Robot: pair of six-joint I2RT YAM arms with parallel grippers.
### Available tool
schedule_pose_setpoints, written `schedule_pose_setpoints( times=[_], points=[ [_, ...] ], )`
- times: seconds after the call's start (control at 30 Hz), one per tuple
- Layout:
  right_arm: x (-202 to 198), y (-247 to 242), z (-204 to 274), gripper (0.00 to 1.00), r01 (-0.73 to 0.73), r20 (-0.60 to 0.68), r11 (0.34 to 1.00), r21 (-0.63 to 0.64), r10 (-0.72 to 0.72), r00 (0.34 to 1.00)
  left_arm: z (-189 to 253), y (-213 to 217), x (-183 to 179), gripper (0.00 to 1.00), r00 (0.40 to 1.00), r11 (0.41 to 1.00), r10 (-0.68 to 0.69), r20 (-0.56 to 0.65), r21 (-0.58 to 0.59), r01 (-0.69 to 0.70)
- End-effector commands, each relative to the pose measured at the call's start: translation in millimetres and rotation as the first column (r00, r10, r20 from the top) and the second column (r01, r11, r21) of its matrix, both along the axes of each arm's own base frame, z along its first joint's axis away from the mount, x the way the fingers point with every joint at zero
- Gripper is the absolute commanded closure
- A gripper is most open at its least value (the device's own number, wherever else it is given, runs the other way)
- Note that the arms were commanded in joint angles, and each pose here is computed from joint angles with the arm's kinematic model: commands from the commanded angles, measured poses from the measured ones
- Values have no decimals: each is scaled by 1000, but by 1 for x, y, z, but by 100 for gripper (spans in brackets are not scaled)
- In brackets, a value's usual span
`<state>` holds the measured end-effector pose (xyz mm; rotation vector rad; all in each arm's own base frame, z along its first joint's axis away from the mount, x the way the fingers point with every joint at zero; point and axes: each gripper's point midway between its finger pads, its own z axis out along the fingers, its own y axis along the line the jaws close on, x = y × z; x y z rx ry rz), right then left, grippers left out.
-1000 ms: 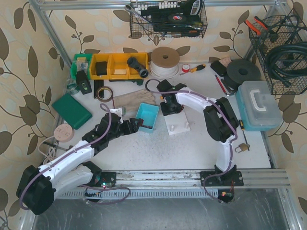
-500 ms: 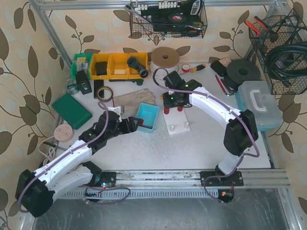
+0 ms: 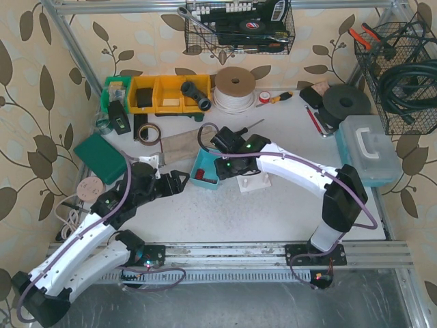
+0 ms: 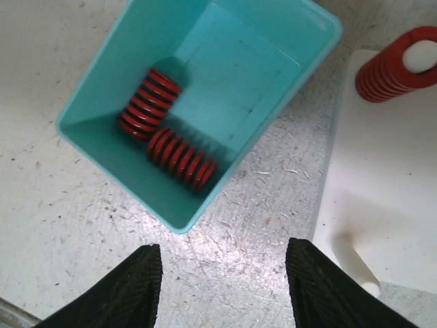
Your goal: Install the large spring
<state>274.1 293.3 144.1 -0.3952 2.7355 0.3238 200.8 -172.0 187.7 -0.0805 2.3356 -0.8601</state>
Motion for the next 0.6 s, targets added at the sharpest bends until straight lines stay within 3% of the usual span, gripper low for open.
schedule_pose_setpoints(
  times=[0.0, 0.43, 0.5, 0.57],
  points=[
    [4, -13, -9, 49, 64, 6, 997, -48, -63, 998, 1, 14, -12, 21, 999, 999, 25, -25, 25, -25],
    [45, 6, -29, 50, 63, -14, 995, -82, -64, 998, -29, 8, 8, 20, 999, 992, -14, 38, 126, 9],
    [56, 13, -26, 51, -20, -4, 998, -63, 20, 1000, -29, 6, 10, 19, 999, 993, -21, 46, 120, 16],
    [56, 37, -19, 55, -230, -18, 973, 26, 230, 973, -34, 6, 11, 19, 999, 992, -17, 39, 127, 12]
  ],
)
